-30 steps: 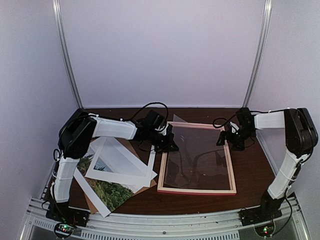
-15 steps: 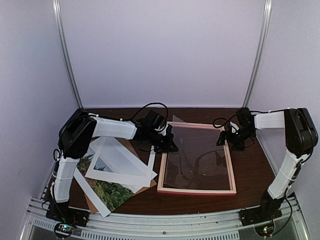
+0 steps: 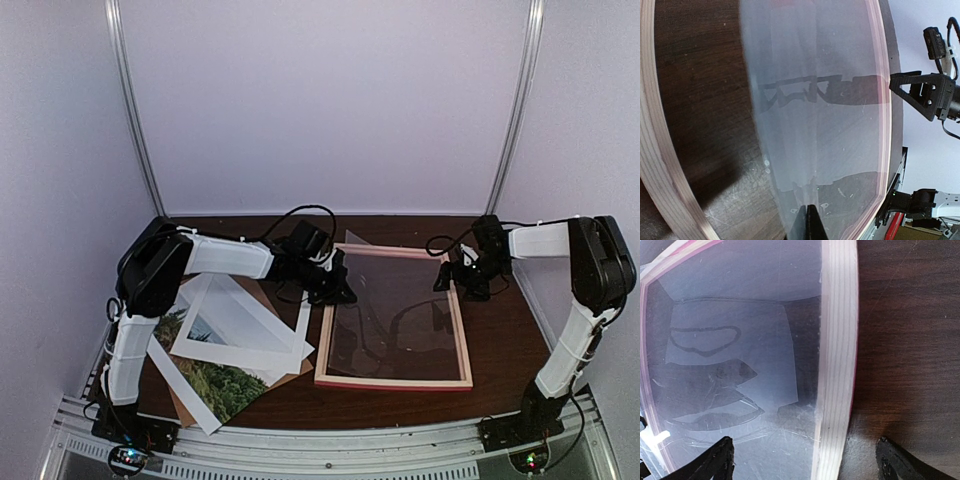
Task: Put the photo into the frame
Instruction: Place the glass panel in the frame body.
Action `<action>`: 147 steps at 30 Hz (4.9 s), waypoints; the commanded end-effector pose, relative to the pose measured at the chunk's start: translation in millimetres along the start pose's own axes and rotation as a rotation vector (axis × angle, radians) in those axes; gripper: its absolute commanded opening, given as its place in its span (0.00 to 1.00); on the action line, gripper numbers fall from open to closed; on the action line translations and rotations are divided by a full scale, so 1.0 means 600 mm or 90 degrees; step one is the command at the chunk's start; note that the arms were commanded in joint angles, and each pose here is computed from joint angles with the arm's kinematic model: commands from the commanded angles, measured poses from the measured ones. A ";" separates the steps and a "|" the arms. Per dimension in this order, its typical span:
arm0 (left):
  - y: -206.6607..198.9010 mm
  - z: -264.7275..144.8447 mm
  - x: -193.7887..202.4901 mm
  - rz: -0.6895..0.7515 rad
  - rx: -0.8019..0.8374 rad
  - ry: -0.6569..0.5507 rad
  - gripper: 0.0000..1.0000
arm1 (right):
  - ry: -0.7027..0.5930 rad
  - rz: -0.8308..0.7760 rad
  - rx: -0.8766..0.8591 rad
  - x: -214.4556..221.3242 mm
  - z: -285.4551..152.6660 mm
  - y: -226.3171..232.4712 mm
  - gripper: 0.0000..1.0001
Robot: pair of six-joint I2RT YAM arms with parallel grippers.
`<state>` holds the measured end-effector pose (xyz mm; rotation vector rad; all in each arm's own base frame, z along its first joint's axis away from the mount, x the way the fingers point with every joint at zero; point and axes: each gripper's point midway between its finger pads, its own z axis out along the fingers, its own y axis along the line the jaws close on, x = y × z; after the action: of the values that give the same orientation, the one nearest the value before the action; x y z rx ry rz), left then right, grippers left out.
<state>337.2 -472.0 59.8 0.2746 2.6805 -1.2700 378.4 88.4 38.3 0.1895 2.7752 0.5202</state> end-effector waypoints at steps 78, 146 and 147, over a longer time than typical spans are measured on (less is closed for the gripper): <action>-0.041 -0.017 0.008 0.033 0.035 0.001 0.00 | -0.056 0.008 0.005 -0.018 -0.038 0.011 0.97; -0.022 -0.035 0.014 0.065 -0.039 -0.009 0.55 | 0.078 -0.146 -0.097 0.075 0.067 0.170 0.95; -0.021 -0.037 0.015 0.064 -0.044 -0.009 0.55 | 0.077 -0.146 -0.097 0.074 0.066 0.170 0.95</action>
<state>322.6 -464.7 54.8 0.3457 2.7205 -1.1686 364.3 205.9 40.7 -0.2071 2.7731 0.7044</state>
